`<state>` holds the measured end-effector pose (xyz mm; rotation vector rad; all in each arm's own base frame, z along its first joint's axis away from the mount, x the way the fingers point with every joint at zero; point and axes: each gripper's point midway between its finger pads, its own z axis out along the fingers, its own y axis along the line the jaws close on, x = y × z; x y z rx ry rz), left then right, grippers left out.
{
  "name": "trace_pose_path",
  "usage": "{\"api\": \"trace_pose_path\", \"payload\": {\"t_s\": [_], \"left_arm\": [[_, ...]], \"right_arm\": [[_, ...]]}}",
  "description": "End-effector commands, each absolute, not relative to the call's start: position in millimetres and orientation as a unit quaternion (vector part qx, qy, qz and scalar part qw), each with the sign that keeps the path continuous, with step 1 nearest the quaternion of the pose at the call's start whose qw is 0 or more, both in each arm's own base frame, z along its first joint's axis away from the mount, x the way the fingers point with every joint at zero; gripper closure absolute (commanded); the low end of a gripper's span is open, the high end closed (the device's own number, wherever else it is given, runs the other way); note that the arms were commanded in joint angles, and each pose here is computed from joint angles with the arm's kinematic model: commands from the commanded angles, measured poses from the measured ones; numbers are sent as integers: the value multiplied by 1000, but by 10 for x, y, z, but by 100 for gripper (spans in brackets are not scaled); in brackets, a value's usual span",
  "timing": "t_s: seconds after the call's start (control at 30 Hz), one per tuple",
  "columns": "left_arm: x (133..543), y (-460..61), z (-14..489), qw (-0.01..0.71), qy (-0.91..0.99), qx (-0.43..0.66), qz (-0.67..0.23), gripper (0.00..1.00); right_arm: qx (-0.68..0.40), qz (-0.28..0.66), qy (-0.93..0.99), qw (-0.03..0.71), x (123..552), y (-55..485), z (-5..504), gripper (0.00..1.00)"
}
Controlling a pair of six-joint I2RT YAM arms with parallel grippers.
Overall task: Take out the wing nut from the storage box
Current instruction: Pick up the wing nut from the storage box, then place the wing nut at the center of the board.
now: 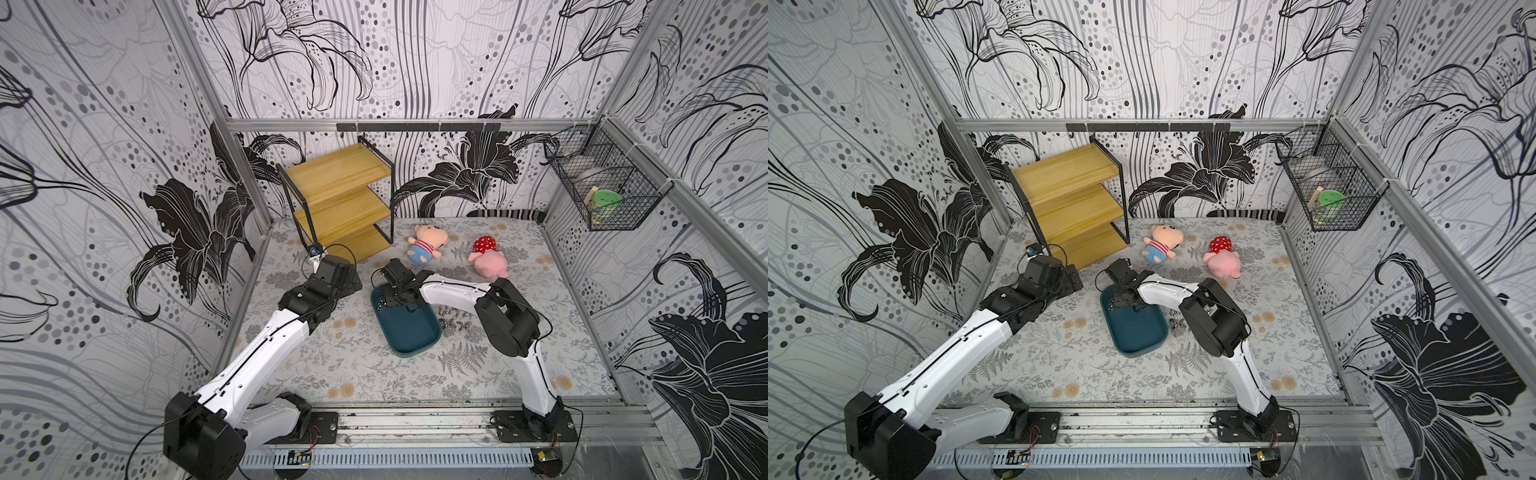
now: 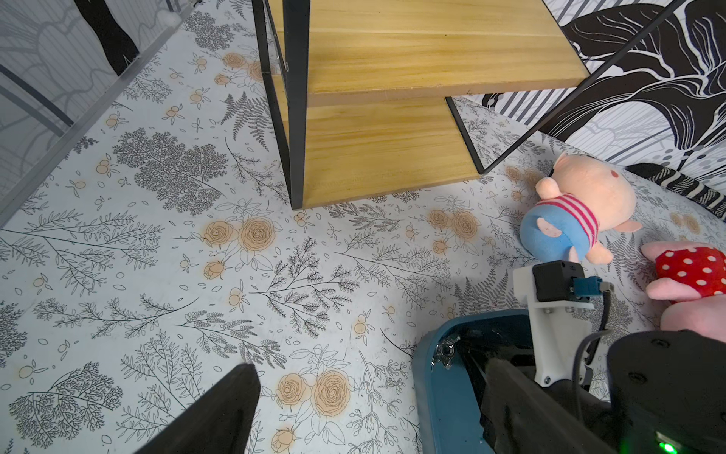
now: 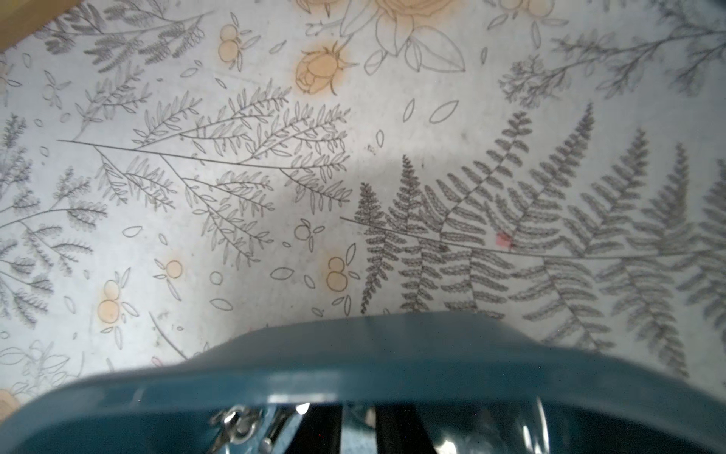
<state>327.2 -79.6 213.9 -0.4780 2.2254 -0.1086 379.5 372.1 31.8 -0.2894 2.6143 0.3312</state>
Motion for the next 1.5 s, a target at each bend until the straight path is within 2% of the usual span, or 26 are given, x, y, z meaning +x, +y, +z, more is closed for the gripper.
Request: {"api": "trace_pose_path", "payload": {"t_s": [0.0, 0.4, 1.03, 1.23, 1.47], "left_arm": [[3247, -768, 2144, 423, 884, -195, -39, 5], [3277, -788, 2186, 426, 882, -195, -43, 5], [3336, -846, 2201, 425, 883, -190, -51, 5], [3352, -871, 2179, 425, 884, -189, -56, 5], [3354, -882, 2171, 425, 884, -188, -57, 5]], "right_arm": [[-95, 114, 962, 228, 3799, 3688, 164, 83], [-102, 120, 957, 243, 3794, 3668, 378, 94], [-107, 143, 934, 310, 3653, 3416, 1316, 97], [-83, 143, 935, 315, 3561, 3025, 1474, 97], [-29, 115, 941, 317, 3429, 2258, 1493, 98]]}}
